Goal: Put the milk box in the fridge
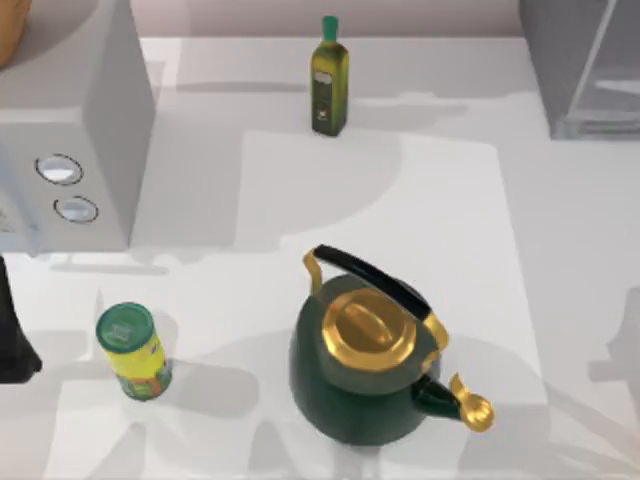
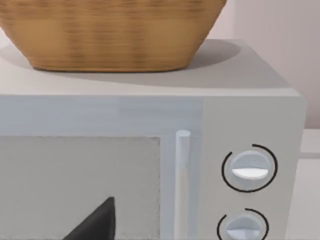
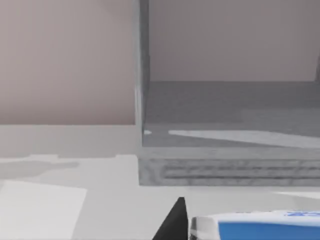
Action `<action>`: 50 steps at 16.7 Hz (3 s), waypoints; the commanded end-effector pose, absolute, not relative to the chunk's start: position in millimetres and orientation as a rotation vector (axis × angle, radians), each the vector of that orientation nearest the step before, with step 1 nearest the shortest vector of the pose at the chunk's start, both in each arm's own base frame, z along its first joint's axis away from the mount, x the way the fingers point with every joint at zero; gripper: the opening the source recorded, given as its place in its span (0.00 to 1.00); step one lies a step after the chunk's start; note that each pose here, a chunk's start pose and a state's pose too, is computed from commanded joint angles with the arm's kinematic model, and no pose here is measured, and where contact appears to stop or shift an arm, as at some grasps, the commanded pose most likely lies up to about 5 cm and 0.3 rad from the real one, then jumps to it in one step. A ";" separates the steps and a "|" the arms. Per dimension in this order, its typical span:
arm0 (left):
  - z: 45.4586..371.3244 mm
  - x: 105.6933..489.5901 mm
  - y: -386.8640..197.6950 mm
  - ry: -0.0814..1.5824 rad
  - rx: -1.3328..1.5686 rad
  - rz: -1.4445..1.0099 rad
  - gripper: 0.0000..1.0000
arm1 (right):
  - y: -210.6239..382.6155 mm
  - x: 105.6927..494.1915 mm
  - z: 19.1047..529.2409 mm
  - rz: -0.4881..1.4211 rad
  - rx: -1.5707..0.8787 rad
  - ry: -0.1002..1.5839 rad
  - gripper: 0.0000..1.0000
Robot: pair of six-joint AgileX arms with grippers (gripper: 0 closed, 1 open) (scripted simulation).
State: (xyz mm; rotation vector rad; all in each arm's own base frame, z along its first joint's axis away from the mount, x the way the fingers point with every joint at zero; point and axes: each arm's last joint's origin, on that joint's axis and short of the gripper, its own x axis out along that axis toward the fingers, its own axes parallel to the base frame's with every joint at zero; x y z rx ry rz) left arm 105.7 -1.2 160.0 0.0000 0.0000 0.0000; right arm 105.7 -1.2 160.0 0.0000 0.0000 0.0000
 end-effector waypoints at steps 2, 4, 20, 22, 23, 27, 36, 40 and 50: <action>160.0 105.7 -1.2 0.000 0.000 0.000 1.00 | -0.9 106.0 159.5 0.002 0.003 0.006 0.00; 160.0 105.7 -1.2 0.000 0.000 0.000 1.00 | -0.9 106.3 160.9 0.005 0.002 0.006 0.00; 160.0 105.7 -1.2 0.000 0.000 0.000 1.00 | -36.4 282.9 216.7 0.035 0.027 0.088 0.00; 160.0 105.7 -1.2 0.000 0.000 0.000 1.00 | -49.0 317.2 204.1 0.033 0.028 0.070 0.00; 160.0 105.7 -1.2 0.000 0.000 0.000 1.00 | -55.6 332.3 196.6 0.031 0.026 0.058 0.00; 160.0 105.7 -1.2 0.000 0.000 0.000 1.00 | -81.6 378.6 152.9 0.018 0.017 0.034 0.00; 160.0 105.7 -1.2 0.000 0.000 0.000 1.00 | -103.9 404.9 109.5 0.001 0.003 0.006 0.00; 160.0 105.7 -1.2 0.000 0.000 0.000 1.00 | -101.4 407.8 106.9 0.008 0.008 0.019 0.00; 160.0 105.7 -1.2 0.000 0.000 0.000 1.00 | -101.5 510.1 123.0 0.021 0.005 0.005 0.00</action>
